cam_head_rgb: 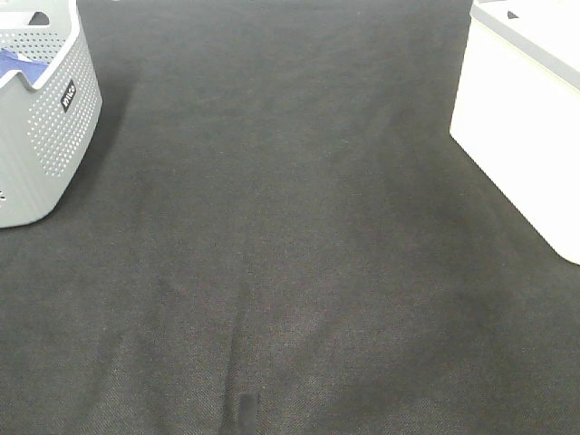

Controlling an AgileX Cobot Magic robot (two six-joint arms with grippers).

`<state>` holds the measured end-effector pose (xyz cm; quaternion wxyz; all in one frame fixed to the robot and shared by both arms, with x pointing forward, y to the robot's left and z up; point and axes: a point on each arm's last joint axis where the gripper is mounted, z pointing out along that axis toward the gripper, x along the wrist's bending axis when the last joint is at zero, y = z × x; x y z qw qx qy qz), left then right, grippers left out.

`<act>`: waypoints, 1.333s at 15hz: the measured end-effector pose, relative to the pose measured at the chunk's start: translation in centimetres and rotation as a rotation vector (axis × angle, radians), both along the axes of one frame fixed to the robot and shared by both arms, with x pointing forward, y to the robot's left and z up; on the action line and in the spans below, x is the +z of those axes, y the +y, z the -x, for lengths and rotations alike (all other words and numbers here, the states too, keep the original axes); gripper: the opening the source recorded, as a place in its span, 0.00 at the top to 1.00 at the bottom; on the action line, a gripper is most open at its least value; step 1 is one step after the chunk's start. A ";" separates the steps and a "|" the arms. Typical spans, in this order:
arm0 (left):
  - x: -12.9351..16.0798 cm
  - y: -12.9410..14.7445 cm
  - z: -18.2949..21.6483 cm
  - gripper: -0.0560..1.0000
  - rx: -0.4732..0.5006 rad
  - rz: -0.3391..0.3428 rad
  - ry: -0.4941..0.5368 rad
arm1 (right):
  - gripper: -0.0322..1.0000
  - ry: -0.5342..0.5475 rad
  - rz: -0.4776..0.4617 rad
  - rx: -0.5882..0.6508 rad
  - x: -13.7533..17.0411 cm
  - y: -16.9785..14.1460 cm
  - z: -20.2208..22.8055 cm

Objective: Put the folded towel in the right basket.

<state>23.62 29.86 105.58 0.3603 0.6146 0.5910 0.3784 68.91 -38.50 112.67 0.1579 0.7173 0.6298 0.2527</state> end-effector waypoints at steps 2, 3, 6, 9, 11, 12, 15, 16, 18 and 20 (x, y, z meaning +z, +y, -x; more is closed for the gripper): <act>0.0 0.0 0.0 0.01 0.000 0.000 0.000 | 0.03 0.006 0.034 0.114 -0.1 5.2 -0.7; 0.0 0.0 0.0 0.01 0.000 0.000 0.000 | 0.03 0.006 0.049 0.158 0.0 7.5 -0.7; 0.0 0.0 0.0 0.01 0.000 0.000 0.000 | 0.03 -0.043 0.058 0.170 2.6 9.0 1.0; 0.0 0.0 0.0 0.01 0.000 0.000 0.000 | 0.03 -0.047 0.092 0.149 6.2 8.8 9.5; 0.0 0.0 0.0 0.01 0.000 0.000 0.000 | 0.03 -0.040 0.091 0.135 6.4 9.0 18.0; 0.0 0.0 0.0 0.01 0.000 0.000 0.000 | 0.03 -0.068 0.095 0.134 5.8 9.0 21.9; 0.0 0.0 0.0 0.01 0.000 0.000 0.000 | 0.03 -0.194 0.122 0.138 2.7 9.2 31.1; 0.0 0.0 0.0 0.01 0.000 0.000 0.000 | 0.03 -0.245 0.131 0.138 1.5 9.3 34.0; 0.0 0.0 0.0 0.01 0.000 0.000 0.000 | 0.03 -0.309 0.137 0.135 -1.0 9.4 38.6; 0.0 0.0 0.0 0.01 0.000 0.000 0.000 | 0.03 -0.336 0.145 0.143 -3.5 9.5 42.2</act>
